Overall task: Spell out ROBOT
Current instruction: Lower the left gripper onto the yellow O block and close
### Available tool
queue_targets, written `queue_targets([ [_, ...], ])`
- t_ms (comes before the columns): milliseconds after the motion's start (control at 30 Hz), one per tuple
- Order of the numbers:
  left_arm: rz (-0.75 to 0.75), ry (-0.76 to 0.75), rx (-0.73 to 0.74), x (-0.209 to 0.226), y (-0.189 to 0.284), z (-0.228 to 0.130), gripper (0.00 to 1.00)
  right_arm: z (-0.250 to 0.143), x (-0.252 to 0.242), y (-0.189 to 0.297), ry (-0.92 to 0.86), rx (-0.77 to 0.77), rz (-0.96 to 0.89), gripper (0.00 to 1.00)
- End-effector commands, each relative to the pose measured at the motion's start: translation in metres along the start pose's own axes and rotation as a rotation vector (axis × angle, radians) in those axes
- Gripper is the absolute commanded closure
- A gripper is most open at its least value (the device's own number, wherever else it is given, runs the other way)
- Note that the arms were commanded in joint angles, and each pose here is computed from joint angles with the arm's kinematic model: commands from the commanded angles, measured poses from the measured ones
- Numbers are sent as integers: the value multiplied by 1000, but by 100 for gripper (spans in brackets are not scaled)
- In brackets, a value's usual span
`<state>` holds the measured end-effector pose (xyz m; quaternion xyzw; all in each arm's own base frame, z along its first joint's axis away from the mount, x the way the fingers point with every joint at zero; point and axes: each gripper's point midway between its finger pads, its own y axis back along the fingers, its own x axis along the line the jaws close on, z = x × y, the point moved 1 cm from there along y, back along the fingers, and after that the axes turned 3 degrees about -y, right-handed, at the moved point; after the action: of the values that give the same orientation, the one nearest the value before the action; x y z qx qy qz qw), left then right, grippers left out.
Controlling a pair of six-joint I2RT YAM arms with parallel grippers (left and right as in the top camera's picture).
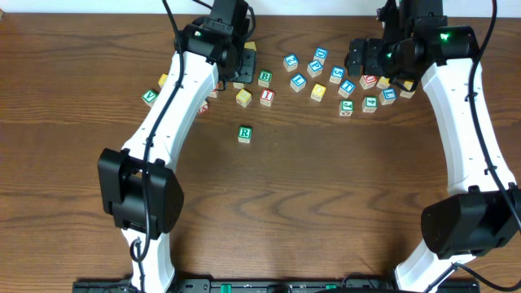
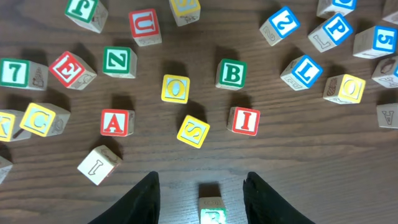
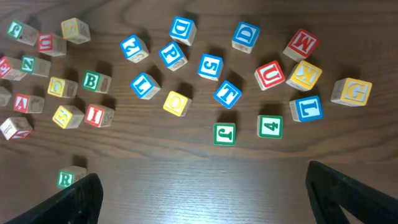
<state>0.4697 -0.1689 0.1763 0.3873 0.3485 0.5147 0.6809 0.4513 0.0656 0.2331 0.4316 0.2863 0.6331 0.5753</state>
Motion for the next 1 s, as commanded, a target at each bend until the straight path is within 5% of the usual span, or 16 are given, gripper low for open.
queue_targets([
  [0, 7, 34, 32, 2, -15, -7, 57, 6, -2, 6, -13, -24, -19, 1],
  [567, 25, 42, 2, 5, -48, 3, 56, 6, -4, 4, -13, -21, -26, 1],
  [967, 94, -22, -46, 23, -87, 15, 42, 6, -3, 4, -13, -21, -26, 1],
])
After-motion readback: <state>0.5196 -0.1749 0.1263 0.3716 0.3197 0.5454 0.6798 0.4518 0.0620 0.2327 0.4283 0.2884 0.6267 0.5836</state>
